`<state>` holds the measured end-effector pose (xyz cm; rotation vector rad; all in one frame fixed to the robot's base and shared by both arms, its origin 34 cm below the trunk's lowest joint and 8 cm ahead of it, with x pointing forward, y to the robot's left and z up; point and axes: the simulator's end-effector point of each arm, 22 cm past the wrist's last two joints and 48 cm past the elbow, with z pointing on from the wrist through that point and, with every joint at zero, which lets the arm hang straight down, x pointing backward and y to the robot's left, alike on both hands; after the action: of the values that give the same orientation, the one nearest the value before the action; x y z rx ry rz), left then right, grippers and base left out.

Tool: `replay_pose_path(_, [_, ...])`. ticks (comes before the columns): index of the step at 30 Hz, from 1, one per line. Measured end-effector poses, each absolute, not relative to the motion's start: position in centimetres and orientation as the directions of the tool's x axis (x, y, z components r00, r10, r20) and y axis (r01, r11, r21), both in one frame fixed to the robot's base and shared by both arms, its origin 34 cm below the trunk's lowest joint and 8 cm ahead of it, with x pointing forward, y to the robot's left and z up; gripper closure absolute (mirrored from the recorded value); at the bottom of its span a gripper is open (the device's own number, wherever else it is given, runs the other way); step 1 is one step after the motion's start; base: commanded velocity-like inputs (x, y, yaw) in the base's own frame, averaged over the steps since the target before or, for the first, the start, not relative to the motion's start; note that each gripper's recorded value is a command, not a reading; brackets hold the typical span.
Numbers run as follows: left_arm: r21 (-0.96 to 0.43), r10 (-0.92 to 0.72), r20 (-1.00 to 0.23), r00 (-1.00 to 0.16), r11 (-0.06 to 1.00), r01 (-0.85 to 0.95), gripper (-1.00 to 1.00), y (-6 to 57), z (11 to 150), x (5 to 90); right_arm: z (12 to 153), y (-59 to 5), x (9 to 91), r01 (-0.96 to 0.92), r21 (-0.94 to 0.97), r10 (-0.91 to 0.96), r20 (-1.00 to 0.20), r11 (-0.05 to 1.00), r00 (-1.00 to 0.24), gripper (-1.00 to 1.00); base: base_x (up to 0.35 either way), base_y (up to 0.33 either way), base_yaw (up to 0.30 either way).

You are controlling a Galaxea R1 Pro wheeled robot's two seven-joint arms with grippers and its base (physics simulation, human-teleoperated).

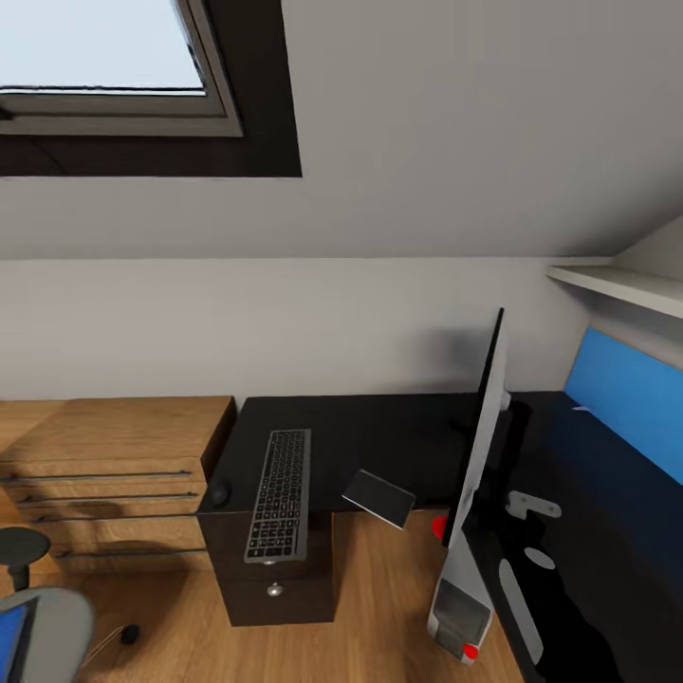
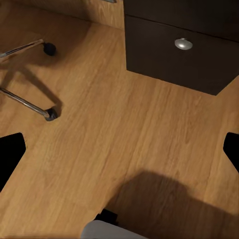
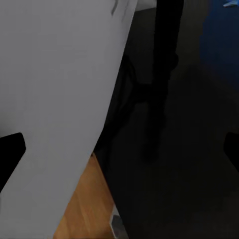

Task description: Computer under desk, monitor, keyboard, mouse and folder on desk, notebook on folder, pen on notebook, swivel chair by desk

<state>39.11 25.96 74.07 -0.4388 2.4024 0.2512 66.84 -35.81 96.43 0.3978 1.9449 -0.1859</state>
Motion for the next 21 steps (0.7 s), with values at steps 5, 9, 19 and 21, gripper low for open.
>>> replay_pose_path(5, [0.064,-0.245,-0.653,-0.717,0.925,-0.375,-1.0,25.96,74.07,39.11,96.41,-35.86,66.82,0.361,0.056,0.193,-0.915,0.931,-0.354,-1.0,0.0,0.0,0.016])
replay_pose_path(9, [0.064,-0.246,-0.652,-0.717,0.925,-0.375,-1.0,25.91,74.07,39.11,96.49,-35.9,66.86,0.359,0.059,0.194,-0.916,0.932,-0.352,-1.0,0.0,0.0,0.0])
replay_pose_path(19, [0.063,-0.246,-0.652,-0.717,0.925,-0.375,-1.0,25.88,74.07,39.11,96.47,-35.94,66.84,0.361,0.063,0.199,-0.915,0.93,-0.351,-1.0,0.0,0.0,0.0])
replay_pose_path(21, [0.063,-0.246,-0.652,-0.717,0.925,-0.375,-1.0,25.87,74.07,39.11,96.47,-35.95,66.84,0.362,0.063,0.199,-0.915,0.93,-0.351,-1.0,0.0,0.0,0.0])
